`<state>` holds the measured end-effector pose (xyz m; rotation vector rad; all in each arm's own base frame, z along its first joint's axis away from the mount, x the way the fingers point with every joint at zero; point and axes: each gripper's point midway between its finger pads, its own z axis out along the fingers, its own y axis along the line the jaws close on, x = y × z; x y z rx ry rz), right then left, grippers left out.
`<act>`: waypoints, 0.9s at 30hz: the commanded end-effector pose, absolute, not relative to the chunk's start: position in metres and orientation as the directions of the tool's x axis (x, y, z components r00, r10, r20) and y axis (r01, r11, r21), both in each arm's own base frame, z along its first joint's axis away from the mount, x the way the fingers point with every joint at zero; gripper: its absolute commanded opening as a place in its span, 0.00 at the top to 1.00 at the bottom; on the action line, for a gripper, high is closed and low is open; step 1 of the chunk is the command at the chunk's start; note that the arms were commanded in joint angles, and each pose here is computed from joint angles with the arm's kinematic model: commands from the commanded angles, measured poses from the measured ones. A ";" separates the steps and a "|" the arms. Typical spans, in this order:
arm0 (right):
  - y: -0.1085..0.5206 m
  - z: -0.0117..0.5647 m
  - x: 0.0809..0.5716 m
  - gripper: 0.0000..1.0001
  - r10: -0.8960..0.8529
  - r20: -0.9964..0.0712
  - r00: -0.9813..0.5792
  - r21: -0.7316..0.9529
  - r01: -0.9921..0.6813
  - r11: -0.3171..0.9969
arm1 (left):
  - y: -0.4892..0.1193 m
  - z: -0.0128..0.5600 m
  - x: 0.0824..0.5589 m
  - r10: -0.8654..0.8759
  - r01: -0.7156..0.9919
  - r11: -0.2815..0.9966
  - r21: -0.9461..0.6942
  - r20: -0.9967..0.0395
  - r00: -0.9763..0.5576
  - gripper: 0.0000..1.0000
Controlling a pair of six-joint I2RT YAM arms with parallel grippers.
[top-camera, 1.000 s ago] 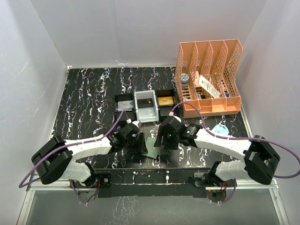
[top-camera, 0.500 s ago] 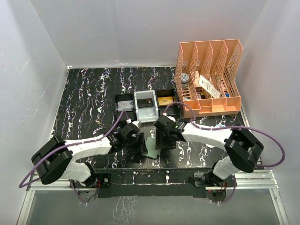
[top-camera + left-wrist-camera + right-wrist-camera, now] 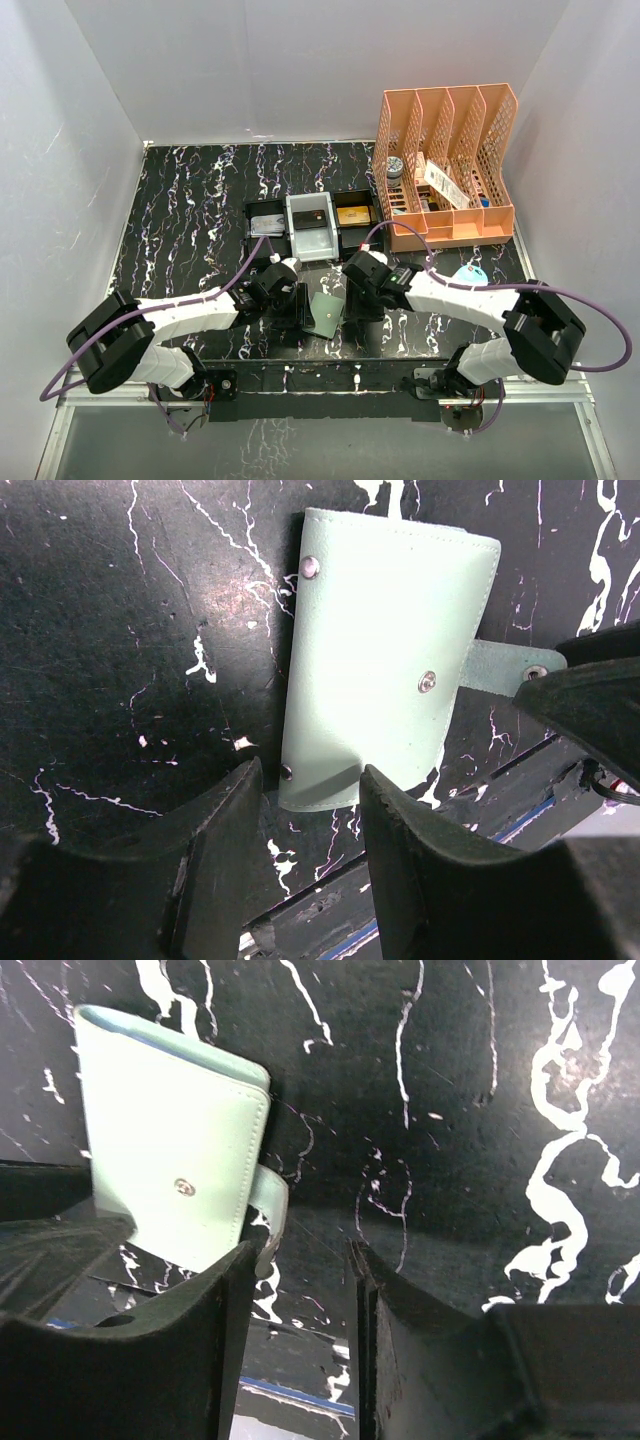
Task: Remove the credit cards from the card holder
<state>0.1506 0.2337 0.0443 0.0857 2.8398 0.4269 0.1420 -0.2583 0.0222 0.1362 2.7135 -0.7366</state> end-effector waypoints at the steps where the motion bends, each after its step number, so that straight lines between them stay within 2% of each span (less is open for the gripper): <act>1: 0.254 0.054 0.171 0.64 0.152 -0.301 -0.942 0.396 0.021 0.918 | -0.252 0.023 0.139 0.028 0.185 0.874 -0.449 -0.335 -0.942 0.56; 6: 0.258 0.042 0.169 0.78 0.135 -0.259 -0.956 0.380 0.027 0.925 | -0.251 0.025 0.140 0.025 0.184 0.877 -0.444 -0.339 -0.941 0.56; 9: 0.251 0.035 0.163 0.83 0.134 -0.248 -0.960 0.362 0.036 0.931 | -0.249 0.025 0.139 0.022 0.180 0.880 -0.440 -0.340 -0.940 0.56; 13: 0.246 0.033 0.157 0.85 0.150 -0.242 -0.959 0.381 0.048 0.923 | -0.248 0.025 0.140 0.020 0.180 0.880 -0.439 -0.344 -0.939 0.56; 16: 0.248 0.034 0.156 0.94 0.153 -0.246 -0.957 0.405 0.042 0.914 | -0.250 0.027 0.140 0.017 0.183 0.875 -0.448 -0.349 -0.937 0.56; 18: 0.254 0.041 0.158 1.00 0.146 -0.261 -0.954 0.437 0.018 0.899 | -0.252 0.033 0.142 0.008 0.190 0.866 -0.462 -0.367 -0.930 0.50; 23: 0.276 0.085 0.175 1.00 0.138 -0.357 -0.924 0.532 -0.079 0.843 | -0.243 0.055 0.150 -0.068 0.176 0.859 -0.482 -0.447 -0.892 0.32; 27: 0.308 0.126 0.176 1.00 0.063 -0.395 -0.916 0.635 -0.223 0.740 | -0.222 0.074 0.159 -0.161 0.132 0.867 -0.480 -0.522 -0.837 0.08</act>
